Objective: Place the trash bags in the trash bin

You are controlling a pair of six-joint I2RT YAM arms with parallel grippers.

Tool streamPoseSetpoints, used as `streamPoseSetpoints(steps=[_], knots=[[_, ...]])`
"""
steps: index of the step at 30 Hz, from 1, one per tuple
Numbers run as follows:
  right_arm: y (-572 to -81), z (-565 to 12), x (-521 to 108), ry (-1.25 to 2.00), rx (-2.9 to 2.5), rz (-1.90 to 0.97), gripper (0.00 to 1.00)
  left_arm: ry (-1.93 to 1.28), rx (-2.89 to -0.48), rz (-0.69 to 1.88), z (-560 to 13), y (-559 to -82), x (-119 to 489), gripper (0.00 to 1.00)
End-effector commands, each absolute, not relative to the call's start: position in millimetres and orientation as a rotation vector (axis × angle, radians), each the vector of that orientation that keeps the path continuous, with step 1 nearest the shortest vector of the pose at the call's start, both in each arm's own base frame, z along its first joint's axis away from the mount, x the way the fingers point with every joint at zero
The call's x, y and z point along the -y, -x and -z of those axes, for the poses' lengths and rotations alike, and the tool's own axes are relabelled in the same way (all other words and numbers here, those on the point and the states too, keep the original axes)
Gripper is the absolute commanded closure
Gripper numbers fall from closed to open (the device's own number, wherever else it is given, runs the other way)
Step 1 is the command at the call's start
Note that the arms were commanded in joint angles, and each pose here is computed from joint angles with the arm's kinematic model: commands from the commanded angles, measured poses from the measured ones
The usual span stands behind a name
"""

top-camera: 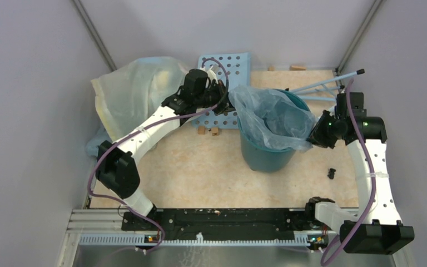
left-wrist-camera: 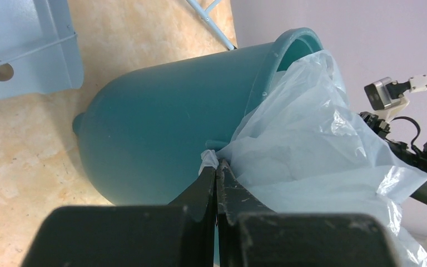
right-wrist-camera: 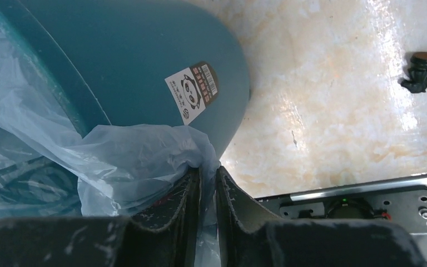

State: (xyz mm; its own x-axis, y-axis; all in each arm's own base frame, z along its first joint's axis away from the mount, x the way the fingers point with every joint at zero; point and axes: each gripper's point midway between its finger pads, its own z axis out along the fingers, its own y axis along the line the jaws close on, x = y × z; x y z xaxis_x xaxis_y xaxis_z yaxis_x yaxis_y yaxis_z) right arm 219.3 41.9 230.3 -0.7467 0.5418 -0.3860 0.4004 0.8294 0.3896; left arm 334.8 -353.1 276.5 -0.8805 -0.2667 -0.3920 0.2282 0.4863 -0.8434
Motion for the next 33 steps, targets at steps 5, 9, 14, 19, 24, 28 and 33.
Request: streamPoseSetpoints(steps=[5, 9, 14, 19, 24, 28, 33], knots=[[-240, -261, 6, -0.764, -2.352, -0.074, 0.77, -0.040, -2.126, 1.528, -336, -301, 357, 1.00], [-273, -273, 21, -0.781, -2.284, -0.007, 0.77, -0.021, -2.132, 1.512, -333, -297, 352, 1.00], [-311, -265, 6, -0.673, -2.321, -0.110, 0.77, 0.003, -2.164, 1.485, -317, -299, 352, 1.00], [-313, -253, -28, -0.558, -2.401, -0.338, 0.78, 0.003, -2.184, 1.482, -310, -300, 354, 1.00], [-294, -252, -50, -0.503, -2.450, -0.443, 0.79, 0.035, -2.166, 1.435, -317, -296, 343, 1.00], [-276, -243, -69, -0.518, -2.474, -0.490, 0.79, 0.084, -2.173, 1.382, -319, -292, 331, 1.00], [-267, -233, -91, -0.555, -2.494, -0.573, 0.79, 0.135, -2.180, 1.338, -323, -287, 318, 1.00]])
